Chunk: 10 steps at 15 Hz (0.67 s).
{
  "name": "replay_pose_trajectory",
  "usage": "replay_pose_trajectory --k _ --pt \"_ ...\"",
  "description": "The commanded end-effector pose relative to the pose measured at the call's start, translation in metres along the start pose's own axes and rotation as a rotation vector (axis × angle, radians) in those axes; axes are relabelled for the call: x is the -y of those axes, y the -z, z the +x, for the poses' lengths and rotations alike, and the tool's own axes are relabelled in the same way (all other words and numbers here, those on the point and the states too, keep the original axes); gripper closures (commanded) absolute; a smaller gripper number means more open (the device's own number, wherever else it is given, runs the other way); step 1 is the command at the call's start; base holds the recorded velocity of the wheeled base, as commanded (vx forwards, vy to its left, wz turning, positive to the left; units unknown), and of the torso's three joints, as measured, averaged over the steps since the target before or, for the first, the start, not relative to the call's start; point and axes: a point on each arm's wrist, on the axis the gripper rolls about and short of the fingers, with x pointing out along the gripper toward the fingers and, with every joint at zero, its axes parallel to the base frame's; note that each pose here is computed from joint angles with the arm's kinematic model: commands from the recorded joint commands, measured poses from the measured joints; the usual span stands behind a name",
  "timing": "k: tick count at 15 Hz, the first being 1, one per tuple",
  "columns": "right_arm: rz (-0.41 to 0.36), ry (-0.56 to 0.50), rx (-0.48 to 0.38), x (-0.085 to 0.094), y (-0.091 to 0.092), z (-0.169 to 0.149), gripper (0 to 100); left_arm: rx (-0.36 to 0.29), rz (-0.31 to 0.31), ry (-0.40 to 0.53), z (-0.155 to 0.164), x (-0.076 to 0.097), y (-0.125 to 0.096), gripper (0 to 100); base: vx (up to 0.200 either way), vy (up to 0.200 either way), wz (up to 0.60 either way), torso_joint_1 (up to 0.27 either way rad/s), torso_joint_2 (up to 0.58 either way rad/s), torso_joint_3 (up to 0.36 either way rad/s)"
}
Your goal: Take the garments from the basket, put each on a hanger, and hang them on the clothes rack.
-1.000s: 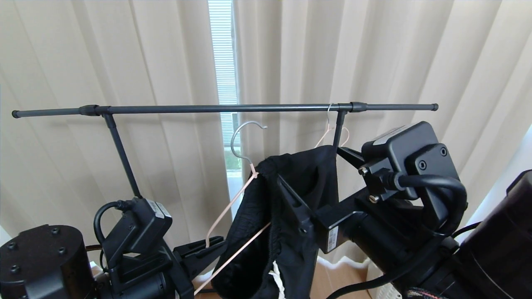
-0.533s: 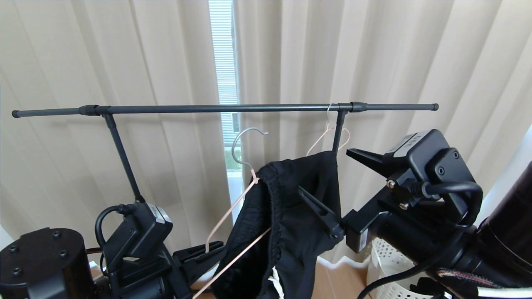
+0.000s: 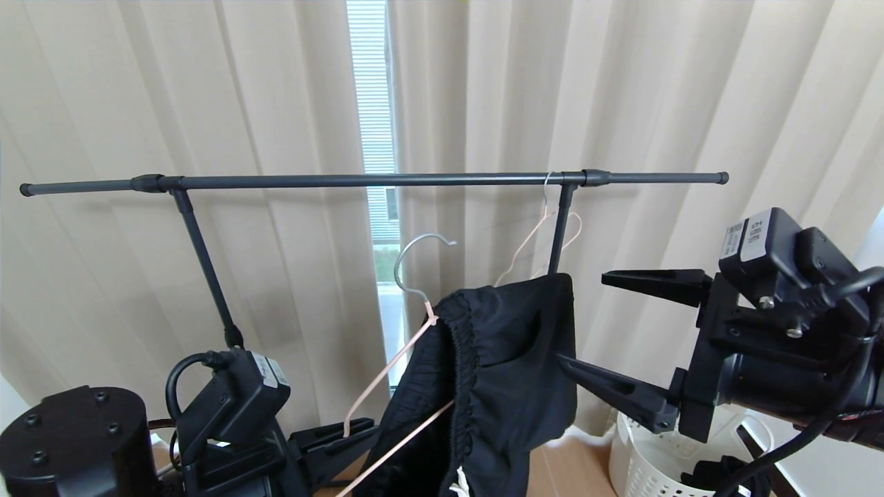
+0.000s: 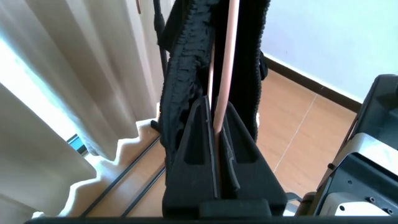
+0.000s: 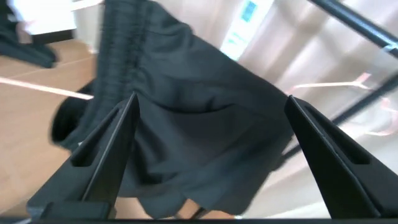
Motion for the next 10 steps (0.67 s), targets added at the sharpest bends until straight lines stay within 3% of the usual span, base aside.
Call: replay_pose_trajectory --k 1,4,6,10 --pt "-0.034 -0.011 0.002 0.027 -0.017 -0.002 0 -0.008 0.005 0.002 0.000 0.000 0.002 100 0.000 0.000 0.00 0.000 0.00 0.000" --pt "-0.128 -0.153 -0.095 0.064 -0.039 0.003 0 -0.029 0.032 0.010 -0.001 0.001 0.007 100 0.000 0.000 0.00 0.000 0.00 0.000" --pt "-0.226 -0.220 -0.218 0.082 -0.048 0.016 0 -0.034 0.045 0.047 -0.002 0.003 0.008 100 0.000 0.000 0.00 0.000 0.00 0.000" --pt "-0.410 -0.376 -0.357 0.103 -0.030 0.046 0 -0.043 0.089 0.079 -0.006 0.004 0.014 100 0.000 0.000 0.00 0.000 0.00 0.000"
